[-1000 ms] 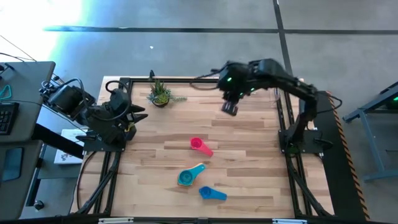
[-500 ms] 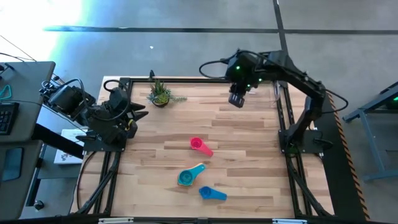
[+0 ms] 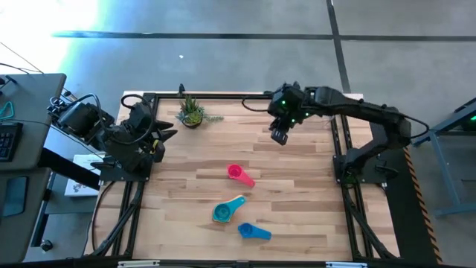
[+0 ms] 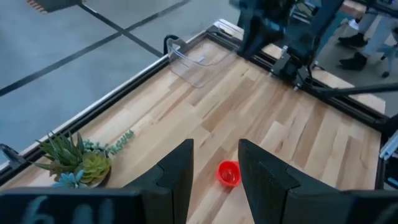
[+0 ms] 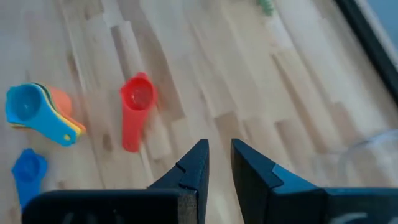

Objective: Nest measuring cups in basket
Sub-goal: Stack the red measuring cup on top of the light blue measuring cup

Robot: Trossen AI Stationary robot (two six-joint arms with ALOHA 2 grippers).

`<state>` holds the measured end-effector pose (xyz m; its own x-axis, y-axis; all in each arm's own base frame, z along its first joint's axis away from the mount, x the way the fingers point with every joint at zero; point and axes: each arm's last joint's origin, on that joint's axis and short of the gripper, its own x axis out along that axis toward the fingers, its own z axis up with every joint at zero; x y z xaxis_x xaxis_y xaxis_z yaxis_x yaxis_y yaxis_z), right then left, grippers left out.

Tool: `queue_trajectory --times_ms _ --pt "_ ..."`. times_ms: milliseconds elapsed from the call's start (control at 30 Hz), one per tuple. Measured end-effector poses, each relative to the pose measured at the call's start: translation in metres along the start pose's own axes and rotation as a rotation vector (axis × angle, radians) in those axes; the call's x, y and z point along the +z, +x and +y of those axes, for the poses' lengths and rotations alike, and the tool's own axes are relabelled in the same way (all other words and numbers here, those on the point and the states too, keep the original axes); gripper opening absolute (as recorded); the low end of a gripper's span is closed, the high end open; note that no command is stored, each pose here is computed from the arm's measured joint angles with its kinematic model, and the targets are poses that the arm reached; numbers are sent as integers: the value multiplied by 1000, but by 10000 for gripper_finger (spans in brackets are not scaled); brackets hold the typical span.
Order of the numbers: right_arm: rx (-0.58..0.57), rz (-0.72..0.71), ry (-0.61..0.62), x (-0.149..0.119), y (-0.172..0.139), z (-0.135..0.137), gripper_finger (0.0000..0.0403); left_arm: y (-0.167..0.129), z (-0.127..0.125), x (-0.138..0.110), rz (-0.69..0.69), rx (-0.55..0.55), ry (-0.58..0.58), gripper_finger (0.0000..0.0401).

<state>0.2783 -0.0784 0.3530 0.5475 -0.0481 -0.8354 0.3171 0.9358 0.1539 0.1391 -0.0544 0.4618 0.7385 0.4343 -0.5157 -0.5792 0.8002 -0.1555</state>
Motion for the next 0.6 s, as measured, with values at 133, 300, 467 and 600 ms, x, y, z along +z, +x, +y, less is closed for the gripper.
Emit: queue_trajectory --times_ms 133,300,467,600 --pt "73 -28 4 -7 22 3 57 0 1 1 -33 26 -18 115" --pt "116 -65 -17 -13 48 11 57 0 1 1 -51 39 -47 115" --pt "140 -127 -57 -16 60 18 65 0 1 1 -52 39 -76 115" --pt "161 -209 -100 -13 65 23 82 0 1 2 -54 39 -81 115"
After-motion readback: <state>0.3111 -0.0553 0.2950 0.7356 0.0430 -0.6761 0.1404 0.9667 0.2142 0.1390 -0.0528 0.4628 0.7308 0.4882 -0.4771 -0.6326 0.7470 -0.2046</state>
